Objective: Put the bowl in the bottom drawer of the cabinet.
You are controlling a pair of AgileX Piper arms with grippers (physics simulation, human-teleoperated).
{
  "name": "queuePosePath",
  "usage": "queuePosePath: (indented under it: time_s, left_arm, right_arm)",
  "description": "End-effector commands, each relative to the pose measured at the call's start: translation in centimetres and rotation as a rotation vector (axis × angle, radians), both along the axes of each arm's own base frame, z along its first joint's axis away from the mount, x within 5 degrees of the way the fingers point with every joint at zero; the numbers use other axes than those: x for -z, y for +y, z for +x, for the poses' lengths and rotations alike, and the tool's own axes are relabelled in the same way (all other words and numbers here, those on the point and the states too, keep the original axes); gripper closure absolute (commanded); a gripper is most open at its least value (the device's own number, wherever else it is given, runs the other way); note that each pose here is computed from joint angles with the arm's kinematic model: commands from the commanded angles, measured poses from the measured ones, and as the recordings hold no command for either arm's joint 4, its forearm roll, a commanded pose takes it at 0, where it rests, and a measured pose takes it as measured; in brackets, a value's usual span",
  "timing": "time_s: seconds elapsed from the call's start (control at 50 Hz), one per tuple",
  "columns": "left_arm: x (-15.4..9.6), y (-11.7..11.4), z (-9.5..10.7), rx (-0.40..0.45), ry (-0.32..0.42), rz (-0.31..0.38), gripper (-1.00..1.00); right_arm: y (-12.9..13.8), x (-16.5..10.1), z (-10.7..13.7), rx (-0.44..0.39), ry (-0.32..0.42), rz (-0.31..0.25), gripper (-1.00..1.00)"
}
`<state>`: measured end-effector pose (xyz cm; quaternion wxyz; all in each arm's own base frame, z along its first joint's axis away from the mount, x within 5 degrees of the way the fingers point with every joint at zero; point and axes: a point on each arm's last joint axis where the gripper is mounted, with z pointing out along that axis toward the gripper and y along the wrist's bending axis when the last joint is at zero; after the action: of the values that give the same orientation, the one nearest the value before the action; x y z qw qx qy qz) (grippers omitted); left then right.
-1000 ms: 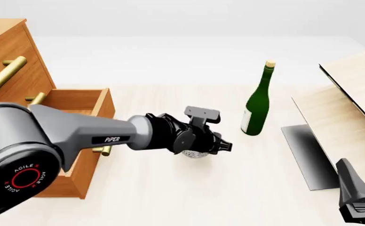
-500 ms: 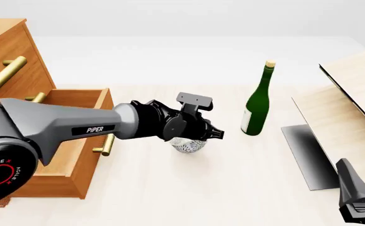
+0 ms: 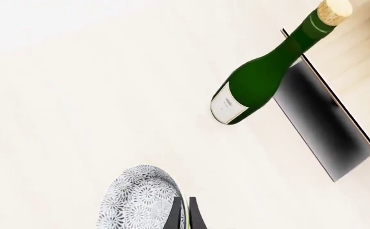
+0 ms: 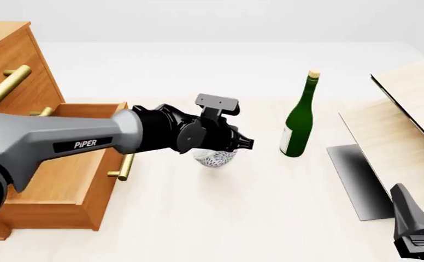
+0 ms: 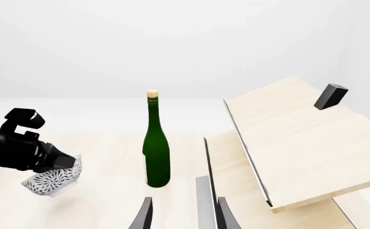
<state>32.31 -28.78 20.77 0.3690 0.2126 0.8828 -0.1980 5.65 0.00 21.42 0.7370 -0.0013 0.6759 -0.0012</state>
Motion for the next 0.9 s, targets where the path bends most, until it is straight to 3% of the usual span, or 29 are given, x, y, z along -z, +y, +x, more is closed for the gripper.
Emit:
queuePosePath:
  time_s: [0.02,0.36,0.6,0.9]
  left_arm:
    - [-1.9,0.9,-0.2,0.0,-0.042,-0.015,1.0]
    - [-4.9,3.0,-0.5,-0.021,-0.098,-0.037,1.0]
    - [-7.9,5.9,-1.0,-0.048,-0.152,-0.035,1.0]
    - [-9.3,8.4,-1.7,-0.08,-0.193,-0.04,1.0]
  right_arm:
    - [0.0,0.0,0.0,0.0,0.0,0.0,-1.0]
    - [0.0,0.0,0.0,0.0,0.0,0.0,-1.0]
    - [0.0,0.0,0.0,0.0,0.0,0.0,-1.0]
    - [0.0,0.0,0.0,0.0,0.0,0.0,-1.0]
